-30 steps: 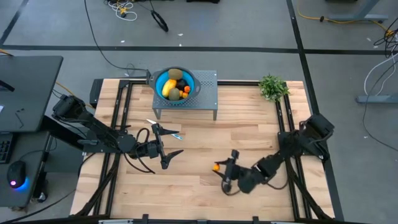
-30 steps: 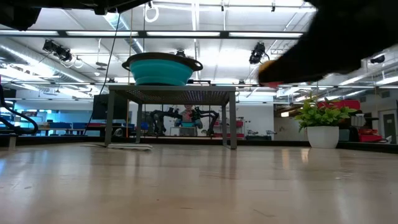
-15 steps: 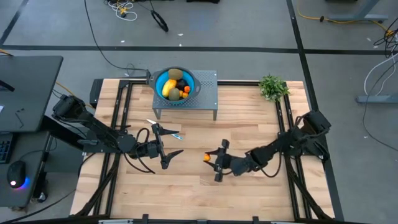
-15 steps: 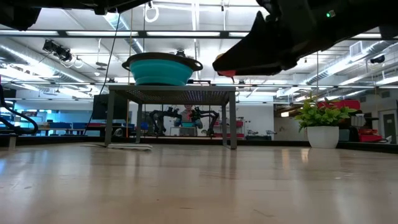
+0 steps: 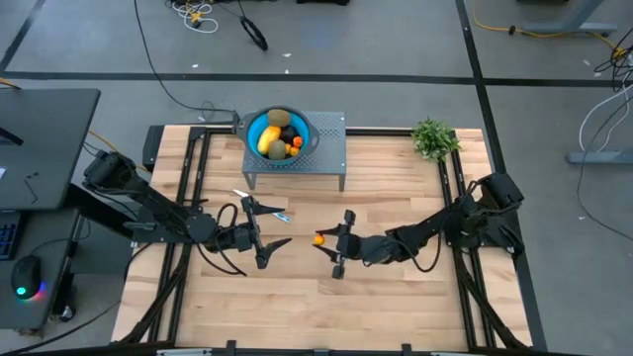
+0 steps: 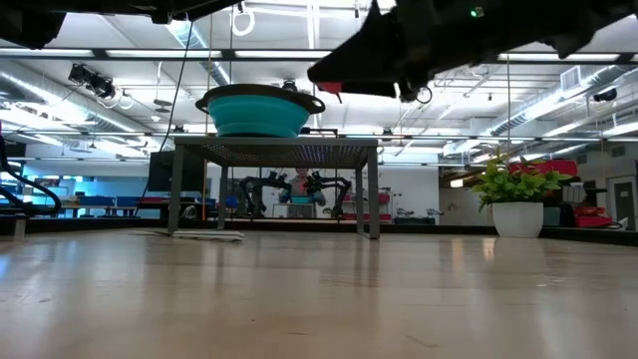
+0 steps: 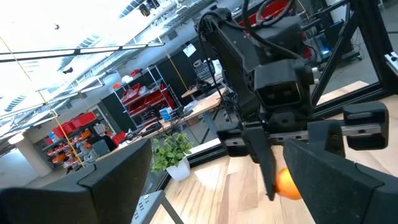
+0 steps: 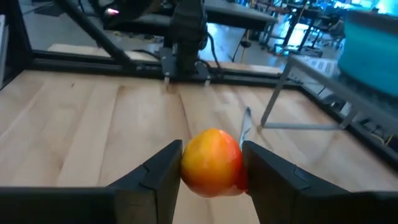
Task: Pick & Place Fruit
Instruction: Put the pear into the blue strainer bowl
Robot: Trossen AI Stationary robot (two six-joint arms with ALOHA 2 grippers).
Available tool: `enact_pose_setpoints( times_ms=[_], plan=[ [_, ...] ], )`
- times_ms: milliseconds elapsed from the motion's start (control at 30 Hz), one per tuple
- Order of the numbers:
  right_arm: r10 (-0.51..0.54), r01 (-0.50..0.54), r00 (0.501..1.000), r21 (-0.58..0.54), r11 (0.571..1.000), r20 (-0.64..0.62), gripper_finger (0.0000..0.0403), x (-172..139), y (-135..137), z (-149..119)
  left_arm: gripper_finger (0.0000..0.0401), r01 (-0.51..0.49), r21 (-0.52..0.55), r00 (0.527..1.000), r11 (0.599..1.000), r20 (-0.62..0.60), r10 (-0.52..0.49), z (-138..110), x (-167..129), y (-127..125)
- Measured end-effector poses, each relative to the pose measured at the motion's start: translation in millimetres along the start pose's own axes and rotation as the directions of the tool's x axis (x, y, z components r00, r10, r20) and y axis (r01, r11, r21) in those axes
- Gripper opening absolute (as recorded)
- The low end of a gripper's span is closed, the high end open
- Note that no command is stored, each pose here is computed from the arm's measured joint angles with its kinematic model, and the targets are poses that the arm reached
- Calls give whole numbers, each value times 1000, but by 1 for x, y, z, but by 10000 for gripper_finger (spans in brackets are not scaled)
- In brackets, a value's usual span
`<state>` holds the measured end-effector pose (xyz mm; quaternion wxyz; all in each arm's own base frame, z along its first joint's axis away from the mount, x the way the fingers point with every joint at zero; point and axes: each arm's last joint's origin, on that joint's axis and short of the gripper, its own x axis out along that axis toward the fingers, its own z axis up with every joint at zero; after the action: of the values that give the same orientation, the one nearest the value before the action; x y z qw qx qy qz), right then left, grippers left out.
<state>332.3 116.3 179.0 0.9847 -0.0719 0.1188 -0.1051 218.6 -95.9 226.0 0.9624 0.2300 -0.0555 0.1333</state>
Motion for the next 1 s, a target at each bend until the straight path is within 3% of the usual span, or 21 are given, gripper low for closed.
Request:
enact_pose_setpoints(
  times_ms=[567,1000],
  plan=[
    [-70,70,996,5,998,47,171,18,-23,16,373,0,0,1000,1000,0,0,0,0,0],
    [-51,51,998,-2,999,20,171,19,-24,13,373,0,0,1000,1000,0,0,0,0,0]
  ],
)
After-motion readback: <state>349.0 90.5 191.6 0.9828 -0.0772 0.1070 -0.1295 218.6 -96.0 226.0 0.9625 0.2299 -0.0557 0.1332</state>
